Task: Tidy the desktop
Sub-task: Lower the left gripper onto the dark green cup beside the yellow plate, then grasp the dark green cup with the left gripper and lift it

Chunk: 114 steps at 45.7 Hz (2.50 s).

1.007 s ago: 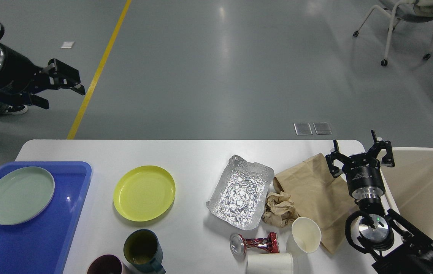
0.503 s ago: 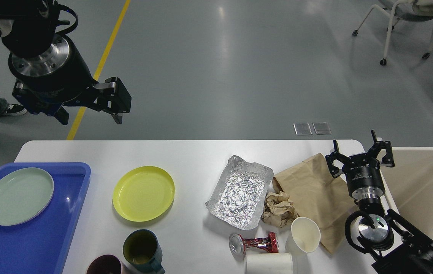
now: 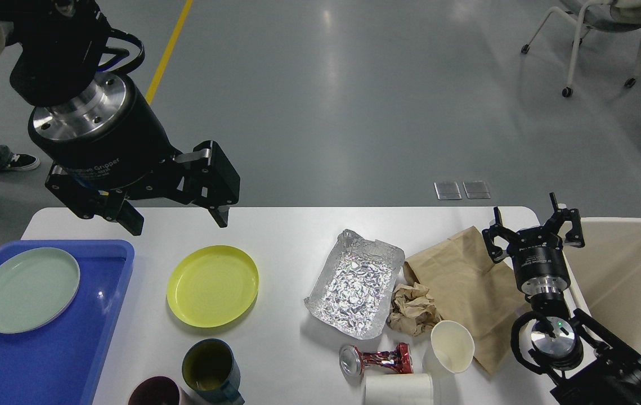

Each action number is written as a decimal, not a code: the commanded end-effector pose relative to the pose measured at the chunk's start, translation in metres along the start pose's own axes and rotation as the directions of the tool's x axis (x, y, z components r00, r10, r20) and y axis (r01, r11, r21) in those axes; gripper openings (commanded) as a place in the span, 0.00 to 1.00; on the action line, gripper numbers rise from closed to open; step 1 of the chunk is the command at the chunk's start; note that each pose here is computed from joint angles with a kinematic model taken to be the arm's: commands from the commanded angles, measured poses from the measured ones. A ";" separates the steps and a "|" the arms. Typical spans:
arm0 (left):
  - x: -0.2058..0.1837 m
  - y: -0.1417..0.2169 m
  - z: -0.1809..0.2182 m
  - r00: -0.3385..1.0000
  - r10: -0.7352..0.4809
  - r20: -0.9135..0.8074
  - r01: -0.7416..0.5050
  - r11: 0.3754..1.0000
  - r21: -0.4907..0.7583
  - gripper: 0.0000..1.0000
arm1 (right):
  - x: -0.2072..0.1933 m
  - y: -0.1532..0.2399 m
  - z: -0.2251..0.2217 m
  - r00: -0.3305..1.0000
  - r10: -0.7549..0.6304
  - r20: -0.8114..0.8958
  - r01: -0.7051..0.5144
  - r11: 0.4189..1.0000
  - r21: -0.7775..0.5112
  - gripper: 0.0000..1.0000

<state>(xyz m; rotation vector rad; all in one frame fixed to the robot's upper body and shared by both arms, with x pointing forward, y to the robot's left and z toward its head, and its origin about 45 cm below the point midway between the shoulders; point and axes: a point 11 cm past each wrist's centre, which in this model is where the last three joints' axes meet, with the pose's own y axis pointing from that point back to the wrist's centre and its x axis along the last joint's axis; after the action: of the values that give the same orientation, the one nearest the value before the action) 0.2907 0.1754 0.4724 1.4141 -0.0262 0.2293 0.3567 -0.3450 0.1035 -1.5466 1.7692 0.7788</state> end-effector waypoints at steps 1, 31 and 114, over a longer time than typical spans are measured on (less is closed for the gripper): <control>0.000 -0.003 -0.013 1.000 -0.010 0.011 0.008 0.993 0.114 0.97 | 0.000 0.000 0.000 1.000 0.000 0.000 0.000 1.000 0.000 1.00; -0.014 -0.226 -0.082 0.966 -0.216 -0.141 0.233 0.966 0.115 0.96 | 0.000 0.000 0.000 1.000 0.000 0.000 0.000 1.000 0.000 1.00; -0.063 -0.332 -0.132 0.990 -0.138 0.032 0.129 0.972 0.198 0.00 | 0.000 0.000 0.000 1.000 0.000 0.000 0.000 1.000 0.000 1.00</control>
<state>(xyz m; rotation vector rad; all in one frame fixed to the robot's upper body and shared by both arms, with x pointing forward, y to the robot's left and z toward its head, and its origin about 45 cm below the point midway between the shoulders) 0.2681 0.2483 0.1173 1.6091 0.0611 0.0696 0.3567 -0.3451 0.1035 -1.5460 1.7692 0.7790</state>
